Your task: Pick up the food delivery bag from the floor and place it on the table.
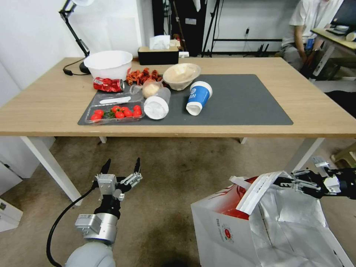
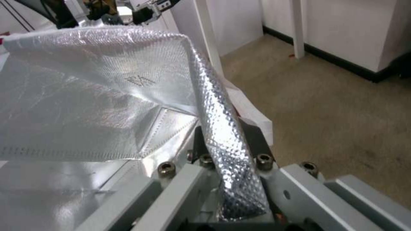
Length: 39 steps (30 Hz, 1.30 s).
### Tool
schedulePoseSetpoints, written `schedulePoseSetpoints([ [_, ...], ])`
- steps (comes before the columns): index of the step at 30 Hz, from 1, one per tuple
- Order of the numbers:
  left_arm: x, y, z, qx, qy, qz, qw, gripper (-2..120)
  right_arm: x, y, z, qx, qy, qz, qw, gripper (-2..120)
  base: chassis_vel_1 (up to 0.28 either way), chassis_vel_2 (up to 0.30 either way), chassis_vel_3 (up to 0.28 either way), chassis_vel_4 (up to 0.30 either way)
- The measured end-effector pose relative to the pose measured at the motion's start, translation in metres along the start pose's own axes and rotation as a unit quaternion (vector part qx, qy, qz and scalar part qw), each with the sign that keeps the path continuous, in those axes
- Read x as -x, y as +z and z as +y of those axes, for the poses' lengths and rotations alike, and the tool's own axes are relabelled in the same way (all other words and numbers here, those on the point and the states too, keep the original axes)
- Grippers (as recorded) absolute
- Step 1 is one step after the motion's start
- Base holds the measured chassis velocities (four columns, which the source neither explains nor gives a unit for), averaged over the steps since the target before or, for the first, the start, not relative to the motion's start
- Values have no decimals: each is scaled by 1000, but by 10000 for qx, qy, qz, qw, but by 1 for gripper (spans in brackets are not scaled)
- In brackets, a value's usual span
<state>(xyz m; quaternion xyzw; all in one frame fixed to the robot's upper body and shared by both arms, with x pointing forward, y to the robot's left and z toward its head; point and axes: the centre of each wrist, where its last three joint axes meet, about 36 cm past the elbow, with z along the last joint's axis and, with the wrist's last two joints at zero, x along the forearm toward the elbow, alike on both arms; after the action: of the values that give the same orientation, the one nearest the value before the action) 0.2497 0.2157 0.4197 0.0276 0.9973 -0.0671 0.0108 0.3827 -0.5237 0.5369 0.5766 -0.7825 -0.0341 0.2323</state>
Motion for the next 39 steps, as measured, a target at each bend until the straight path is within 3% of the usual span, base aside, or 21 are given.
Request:
schedulePoseSetpoints([
  [39,0,-3,0,-6,-2,-24,10000,100,-1,-2,1,-19,-49,35,10000,0,0,0,0,0],
])
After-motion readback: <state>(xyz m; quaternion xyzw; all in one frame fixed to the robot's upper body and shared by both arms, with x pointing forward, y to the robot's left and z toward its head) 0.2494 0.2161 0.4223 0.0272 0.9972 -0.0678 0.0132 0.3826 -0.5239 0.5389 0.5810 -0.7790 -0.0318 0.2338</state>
